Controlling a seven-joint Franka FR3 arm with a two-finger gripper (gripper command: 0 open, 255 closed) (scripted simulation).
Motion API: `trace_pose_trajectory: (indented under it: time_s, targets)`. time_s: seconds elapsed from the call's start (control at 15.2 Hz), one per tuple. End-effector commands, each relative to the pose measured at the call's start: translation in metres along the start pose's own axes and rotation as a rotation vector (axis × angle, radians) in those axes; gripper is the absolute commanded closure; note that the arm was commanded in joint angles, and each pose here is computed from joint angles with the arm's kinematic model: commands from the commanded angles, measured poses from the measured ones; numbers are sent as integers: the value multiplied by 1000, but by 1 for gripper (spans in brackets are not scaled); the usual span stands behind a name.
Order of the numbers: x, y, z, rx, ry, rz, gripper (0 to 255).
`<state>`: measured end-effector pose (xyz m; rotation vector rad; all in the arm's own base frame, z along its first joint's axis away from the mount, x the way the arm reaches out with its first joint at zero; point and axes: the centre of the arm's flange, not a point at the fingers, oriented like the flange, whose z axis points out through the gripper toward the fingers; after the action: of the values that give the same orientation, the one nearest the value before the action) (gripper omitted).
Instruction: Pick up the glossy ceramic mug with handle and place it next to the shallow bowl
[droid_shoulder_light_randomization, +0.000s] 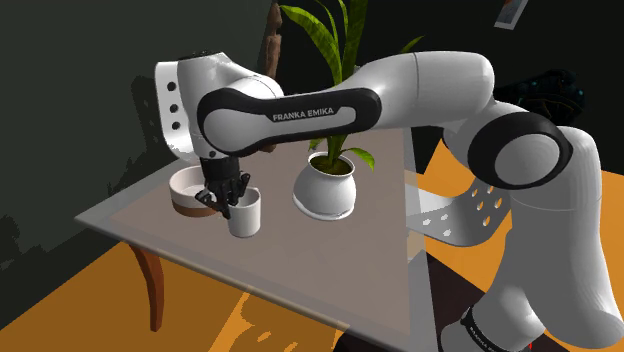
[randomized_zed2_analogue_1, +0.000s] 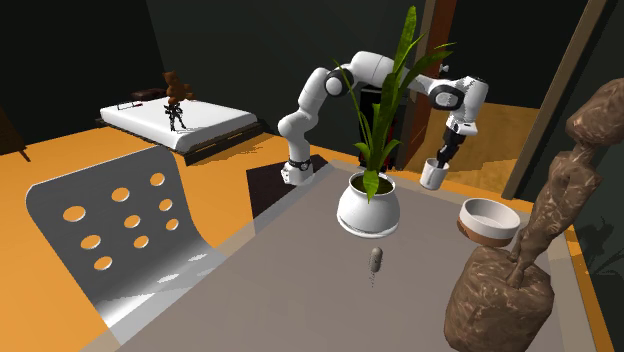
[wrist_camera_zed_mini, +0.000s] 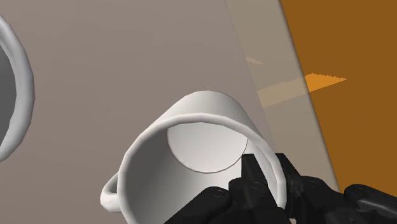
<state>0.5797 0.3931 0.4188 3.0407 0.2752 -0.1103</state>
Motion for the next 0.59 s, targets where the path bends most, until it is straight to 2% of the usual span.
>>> trace_pose_trajectory:
  time_s: [0.0,0.53]
  targets:
    - [1,-1,11,0,1,0,255]
    - [4,-4,47,0,1,0,255]
